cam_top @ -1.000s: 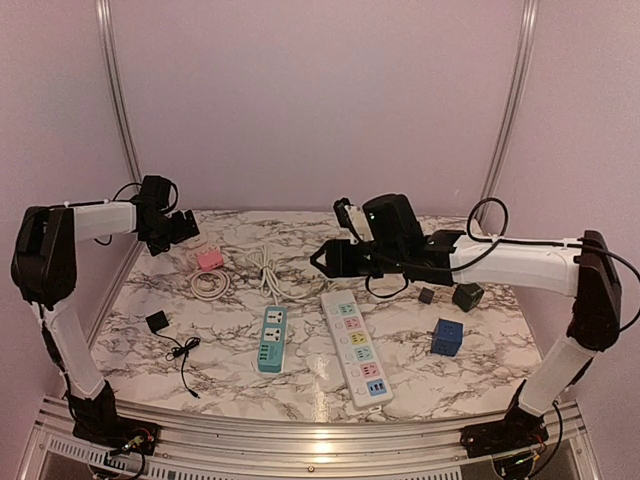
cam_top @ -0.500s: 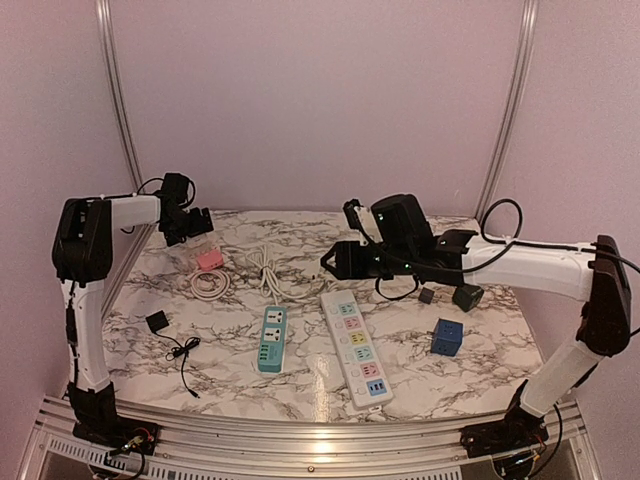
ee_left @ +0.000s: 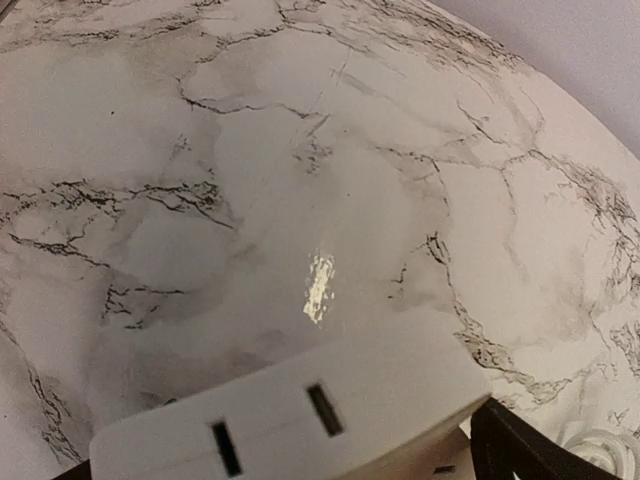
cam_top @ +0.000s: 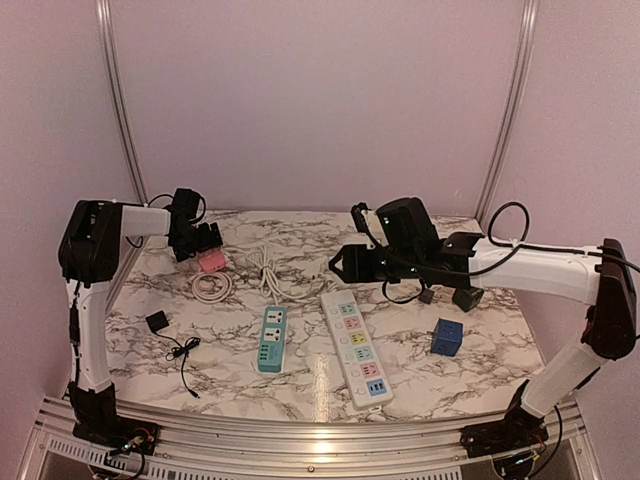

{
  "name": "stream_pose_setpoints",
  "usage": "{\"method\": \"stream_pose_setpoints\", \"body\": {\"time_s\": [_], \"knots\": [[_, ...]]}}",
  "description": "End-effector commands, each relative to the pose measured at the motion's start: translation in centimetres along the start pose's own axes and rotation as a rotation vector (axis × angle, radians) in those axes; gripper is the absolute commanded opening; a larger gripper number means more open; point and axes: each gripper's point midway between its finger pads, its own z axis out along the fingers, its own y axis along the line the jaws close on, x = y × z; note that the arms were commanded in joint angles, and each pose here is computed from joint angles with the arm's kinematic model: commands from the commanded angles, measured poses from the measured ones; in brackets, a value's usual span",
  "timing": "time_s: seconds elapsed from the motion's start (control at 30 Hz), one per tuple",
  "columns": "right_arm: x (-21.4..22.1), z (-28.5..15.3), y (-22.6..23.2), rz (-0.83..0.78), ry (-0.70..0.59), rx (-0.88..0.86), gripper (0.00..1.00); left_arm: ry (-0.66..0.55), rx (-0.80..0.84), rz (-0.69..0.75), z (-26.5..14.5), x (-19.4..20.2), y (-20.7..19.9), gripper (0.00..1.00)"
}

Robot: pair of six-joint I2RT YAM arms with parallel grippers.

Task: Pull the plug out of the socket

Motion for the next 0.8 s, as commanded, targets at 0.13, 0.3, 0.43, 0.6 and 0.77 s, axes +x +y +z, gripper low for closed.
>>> {"method": "stream_pose_setpoints", "body": {"time_s": [0.13,0.3,0.43,0.6,0.77], "knots": [[-0.3,-0.4,-0.8,0.021,-0.021,0.018,0.56,0.012,0.035,0.008,-2.1,3.0,-3.9,0.99],[0.0,-0.1,-1.2,0.026,-0.018,0.018,0.56,0.023,0.021,-0.05,-3.4,5.7,-4.8,0.99],[0.3,0.3,-1.2,0.026,-0.009,0.012,0.56,0.028,0.019,-0.099,-5.1,8.1,-5.7,0.99],[0.5,0.8,-0.7,0.032,-0.004,-0.018,0.56,0.015,0.044,-0.194,-7.1,10.9,-6.0,0.99],[0.6,2.1,1.3,0.058,0.014,-0.1,0.56,-0.001,0.067,-0.286,-8.9,12.8,-5.1,0.99]]}}
